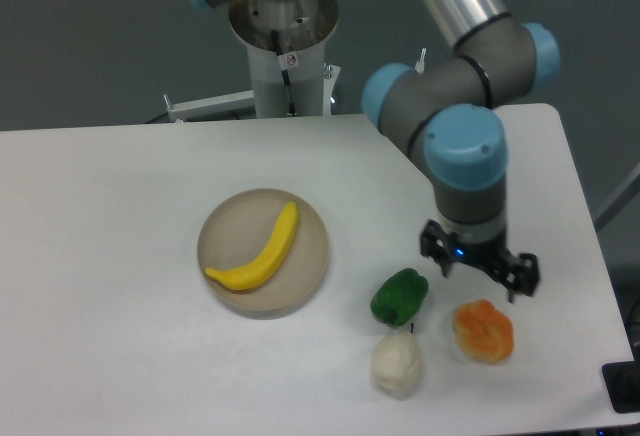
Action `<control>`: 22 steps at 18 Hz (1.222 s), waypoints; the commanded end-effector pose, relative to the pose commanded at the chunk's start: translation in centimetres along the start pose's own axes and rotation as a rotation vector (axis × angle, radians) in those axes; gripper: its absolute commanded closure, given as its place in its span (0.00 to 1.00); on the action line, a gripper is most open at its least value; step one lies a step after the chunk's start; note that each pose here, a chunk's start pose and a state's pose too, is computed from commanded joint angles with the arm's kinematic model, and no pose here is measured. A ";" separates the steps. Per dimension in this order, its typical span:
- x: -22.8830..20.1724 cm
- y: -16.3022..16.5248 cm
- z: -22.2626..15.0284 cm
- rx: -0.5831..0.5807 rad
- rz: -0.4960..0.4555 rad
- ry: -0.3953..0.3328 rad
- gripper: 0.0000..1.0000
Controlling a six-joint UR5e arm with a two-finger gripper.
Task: Pick up the banana from the plate
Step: 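Move the gripper from beside the orange fruit over the banana on the plate, then lower the gripper onto the yellow banana and close on it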
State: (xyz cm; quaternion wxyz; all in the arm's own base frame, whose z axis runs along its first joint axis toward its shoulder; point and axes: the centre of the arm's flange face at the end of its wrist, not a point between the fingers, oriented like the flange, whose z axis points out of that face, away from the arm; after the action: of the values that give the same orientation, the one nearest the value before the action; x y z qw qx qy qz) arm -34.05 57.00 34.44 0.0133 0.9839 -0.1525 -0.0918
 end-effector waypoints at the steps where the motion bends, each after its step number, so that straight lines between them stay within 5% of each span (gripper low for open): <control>1: 1.7 -0.5 0.2 0.007 -0.011 0.034 0.00; 8: 10.4 -1.0 2.5 0.093 -0.148 0.221 0.00; 15: 18.9 -3.3 6.8 0.120 -0.106 0.209 0.00; 22: 22.4 -4.5 9.0 0.110 -0.072 0.208 0.00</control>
State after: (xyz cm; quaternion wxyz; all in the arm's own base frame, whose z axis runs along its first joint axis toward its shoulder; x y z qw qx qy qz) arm -13.40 54.49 21.39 -0.0281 0.9922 -0.1197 0.0187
